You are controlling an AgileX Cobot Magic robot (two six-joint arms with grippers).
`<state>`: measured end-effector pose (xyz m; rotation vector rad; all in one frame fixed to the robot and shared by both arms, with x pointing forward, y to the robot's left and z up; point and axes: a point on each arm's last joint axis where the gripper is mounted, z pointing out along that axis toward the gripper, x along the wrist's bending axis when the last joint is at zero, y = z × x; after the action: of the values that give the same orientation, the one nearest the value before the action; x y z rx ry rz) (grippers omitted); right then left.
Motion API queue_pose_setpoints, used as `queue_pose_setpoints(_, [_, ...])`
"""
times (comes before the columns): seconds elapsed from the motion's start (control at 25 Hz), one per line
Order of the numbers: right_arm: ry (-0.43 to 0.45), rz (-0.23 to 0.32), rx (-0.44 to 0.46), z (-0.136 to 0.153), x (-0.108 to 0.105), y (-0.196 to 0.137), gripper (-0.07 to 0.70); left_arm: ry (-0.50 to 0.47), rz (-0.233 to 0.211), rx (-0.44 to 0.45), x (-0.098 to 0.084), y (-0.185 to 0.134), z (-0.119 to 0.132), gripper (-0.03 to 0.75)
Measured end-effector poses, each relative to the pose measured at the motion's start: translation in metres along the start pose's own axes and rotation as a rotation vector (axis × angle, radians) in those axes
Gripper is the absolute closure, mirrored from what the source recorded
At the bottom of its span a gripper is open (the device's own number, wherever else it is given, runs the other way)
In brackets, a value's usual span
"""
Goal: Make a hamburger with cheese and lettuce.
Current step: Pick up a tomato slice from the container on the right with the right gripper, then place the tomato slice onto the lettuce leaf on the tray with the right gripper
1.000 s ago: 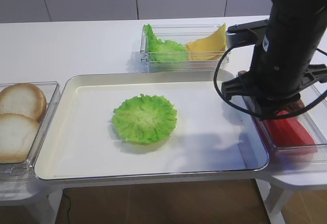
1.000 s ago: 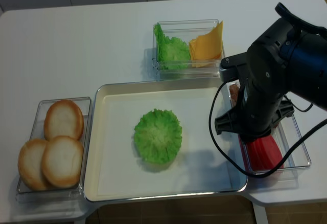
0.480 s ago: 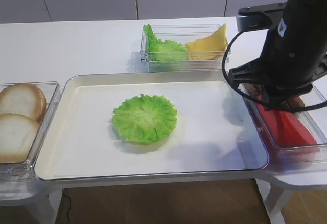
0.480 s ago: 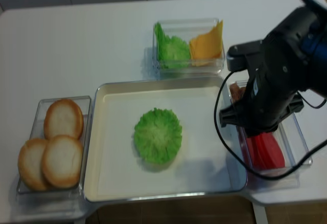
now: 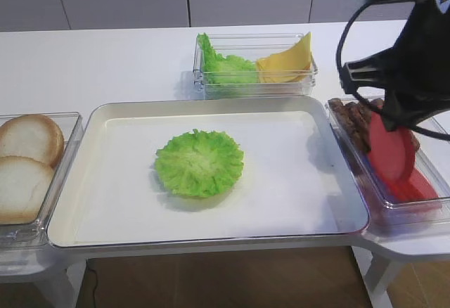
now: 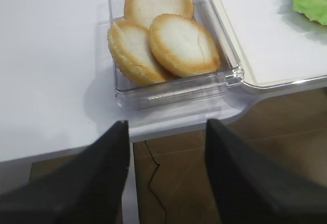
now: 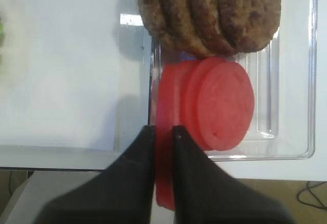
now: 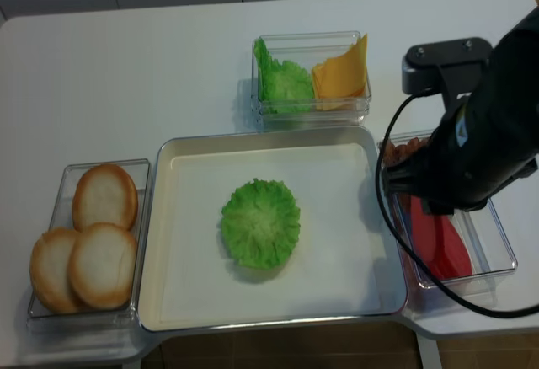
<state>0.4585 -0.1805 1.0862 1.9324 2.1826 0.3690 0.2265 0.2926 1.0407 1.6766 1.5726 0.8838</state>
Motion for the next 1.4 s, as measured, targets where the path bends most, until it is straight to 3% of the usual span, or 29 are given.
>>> queue_pose_setpoints(0.28, [0.027, 0.013, -0.064, -0.027, -0.003, -0.002, 0.570, 0.000, 0.000, 0.000, 0.000, 0.000, 0.000, 0.356])
queue_pose_setpoints(0.64, [0.075, -0.032, -0.153, -0.058, 0.015, 0.014, 0.571, 0.000, 0.000, 0.000, 0.000, 0.000, 0.000, 0.356])
queue_pose_setpoints(1.16, [0.048, -0.238, -0.097, -0.017, 0.102, 0.048, 0.571, 0.000, 0.000, 0.000, 0.000, 0.000, 0.000, 0.356])
queue_pose_setpoints(1.4, [0.015, -0.283, -0.072, 0.013, 0.132, 0.065, 0.572, 0.000, 0.000, 0.000, 0.000, 0.000, 0.000, 0.356])
